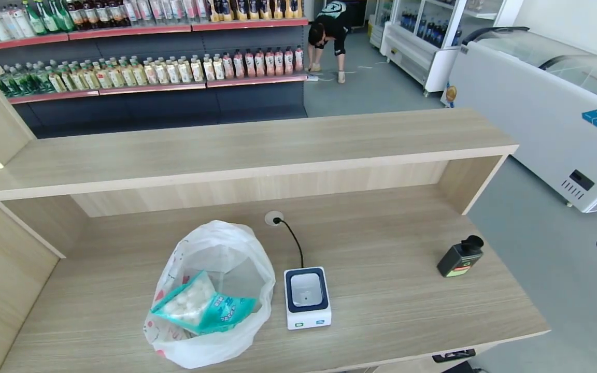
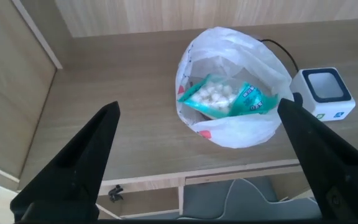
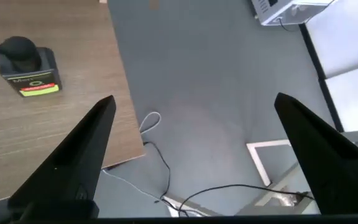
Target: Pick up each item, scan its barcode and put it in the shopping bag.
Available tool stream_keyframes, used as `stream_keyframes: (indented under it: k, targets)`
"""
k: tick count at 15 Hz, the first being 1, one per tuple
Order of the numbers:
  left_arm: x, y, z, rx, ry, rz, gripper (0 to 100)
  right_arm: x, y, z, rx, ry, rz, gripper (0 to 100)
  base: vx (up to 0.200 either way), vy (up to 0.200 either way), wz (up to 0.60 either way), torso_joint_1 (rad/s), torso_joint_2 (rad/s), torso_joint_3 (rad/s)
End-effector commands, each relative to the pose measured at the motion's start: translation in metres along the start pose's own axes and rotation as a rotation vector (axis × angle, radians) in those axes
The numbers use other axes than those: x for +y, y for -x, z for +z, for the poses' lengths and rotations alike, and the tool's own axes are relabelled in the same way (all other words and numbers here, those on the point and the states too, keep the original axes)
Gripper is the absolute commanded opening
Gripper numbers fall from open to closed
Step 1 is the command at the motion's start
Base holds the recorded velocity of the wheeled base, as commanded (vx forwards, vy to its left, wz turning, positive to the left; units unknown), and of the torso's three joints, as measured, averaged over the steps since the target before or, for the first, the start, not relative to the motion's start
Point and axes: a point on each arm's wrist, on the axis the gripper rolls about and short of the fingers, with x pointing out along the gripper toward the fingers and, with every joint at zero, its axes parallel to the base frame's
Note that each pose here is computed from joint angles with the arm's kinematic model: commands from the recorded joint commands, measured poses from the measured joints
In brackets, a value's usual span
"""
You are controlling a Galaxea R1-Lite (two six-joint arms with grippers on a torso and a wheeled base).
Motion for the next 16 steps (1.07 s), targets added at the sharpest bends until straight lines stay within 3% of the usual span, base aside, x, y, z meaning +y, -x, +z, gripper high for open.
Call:
stream_keyframes:
  k: [1, 3, 5, 8, 12, 16]
  targets:
    - [0.0, 0.0, 0.0, 0.0, 0.001, 0.001, 100, 0.008, -0.074, -0.012, 0.031, 0.001, 0.224, 100, 0.0, 0.0, 0.0, 0.0, 0.0, 0.0]
    - [0.0, 0.0, 0.0, 0.0, 0.001, -0.001, 100, -0.01, -0.097, -0.027, -0.045, 0.079, 0.378, 100, 0.0, 0.0, 0.0, 0.0, 0.0, 0.0]
    - [0.0, 0.0, 0.0, 0.0, 0.001, 0.001, 100, -0.033, -0.09, -0.055, -0.051, 0.149, 0.395, 100, 0.0, 0.0, 0.0, 0.0, 0.0, 0.0]
    - [0.0, 0.0, 0.0, 0.0, 0.001, 0.001, 100, -0.052, -0.075, -0.084, -0.03, 0.132, 0.393, 100, 0.0, 0.0, 0.0, 0.0, 0.0, 0.0]
    - [0.0, 0.0, 0.0, 0.0, 0.001, 0.001, 100, -0.058, -0.095, -0.112, -0.001, 0.161, 0.454, 100, 0.0, 0.0, 0.0, 0.0, 0.0, 0.0]
    - [0.0, 0.0, 0.0, 0.0, 0.001, 0.001, 100, -0.059, -0.124, -0.117, -0.026, 0.156, 0.5, 100, 0.0, 0.0, 0.0, 0.0, 0.0, 0.0]
